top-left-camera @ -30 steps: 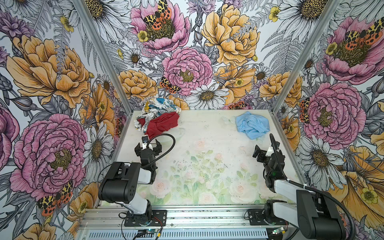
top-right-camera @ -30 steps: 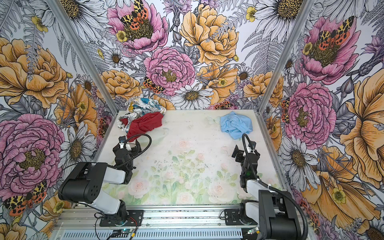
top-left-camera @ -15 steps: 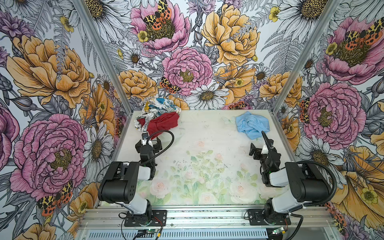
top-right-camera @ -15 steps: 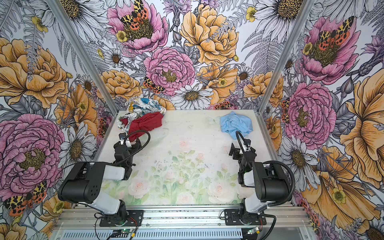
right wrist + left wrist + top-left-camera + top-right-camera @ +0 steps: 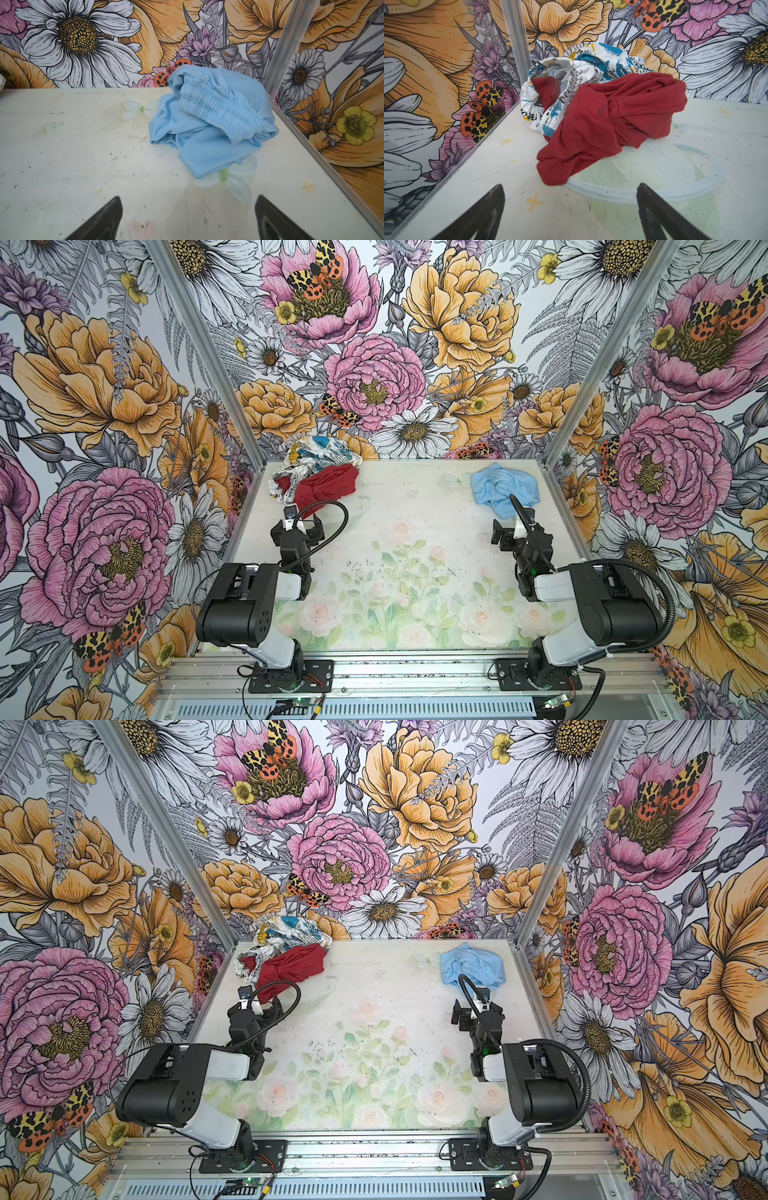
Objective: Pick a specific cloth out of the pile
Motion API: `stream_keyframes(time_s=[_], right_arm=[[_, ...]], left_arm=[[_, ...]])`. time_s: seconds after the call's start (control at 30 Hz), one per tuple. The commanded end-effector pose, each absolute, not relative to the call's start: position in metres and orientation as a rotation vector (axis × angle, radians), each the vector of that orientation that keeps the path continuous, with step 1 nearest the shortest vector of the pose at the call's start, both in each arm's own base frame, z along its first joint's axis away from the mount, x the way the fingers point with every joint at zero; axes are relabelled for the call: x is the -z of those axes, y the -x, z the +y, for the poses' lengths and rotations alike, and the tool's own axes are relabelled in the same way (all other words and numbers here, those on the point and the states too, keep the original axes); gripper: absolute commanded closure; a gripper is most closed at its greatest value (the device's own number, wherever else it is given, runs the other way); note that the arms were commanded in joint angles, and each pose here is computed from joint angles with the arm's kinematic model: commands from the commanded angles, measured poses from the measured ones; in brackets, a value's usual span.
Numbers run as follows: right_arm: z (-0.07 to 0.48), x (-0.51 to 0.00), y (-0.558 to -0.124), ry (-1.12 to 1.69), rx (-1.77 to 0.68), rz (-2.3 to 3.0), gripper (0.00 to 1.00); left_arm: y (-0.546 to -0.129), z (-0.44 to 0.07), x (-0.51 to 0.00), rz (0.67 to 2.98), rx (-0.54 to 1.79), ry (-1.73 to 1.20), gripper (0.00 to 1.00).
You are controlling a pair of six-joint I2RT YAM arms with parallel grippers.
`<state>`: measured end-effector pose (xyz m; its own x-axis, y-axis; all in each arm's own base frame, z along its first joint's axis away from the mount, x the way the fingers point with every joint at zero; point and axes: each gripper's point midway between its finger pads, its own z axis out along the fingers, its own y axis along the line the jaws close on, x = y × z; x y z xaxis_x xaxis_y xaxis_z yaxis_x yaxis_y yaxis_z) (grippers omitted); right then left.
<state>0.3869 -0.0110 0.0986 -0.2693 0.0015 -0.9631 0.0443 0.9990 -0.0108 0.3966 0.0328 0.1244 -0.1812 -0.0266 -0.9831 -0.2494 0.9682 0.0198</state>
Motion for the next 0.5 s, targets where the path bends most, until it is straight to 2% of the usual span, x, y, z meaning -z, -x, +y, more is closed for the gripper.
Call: stream_keyframes(time_s=[0.0, 0.47], right_arm=[[-0.0144, -0.1185, -0.3897, -0.039, 0.081, 1.769, 0.01], [-0.0109, -0.1185, -0.3904, -0.030, 0.105, 1.773, 0.01]], left_arm=[[-0.3991, 0.0307, -0.1311, 1.725, -0.168, 0.208, 0.01], [-0.3980, 0.0225, -0.1327, 1.715, -0.171, 0.166, 0.01]])
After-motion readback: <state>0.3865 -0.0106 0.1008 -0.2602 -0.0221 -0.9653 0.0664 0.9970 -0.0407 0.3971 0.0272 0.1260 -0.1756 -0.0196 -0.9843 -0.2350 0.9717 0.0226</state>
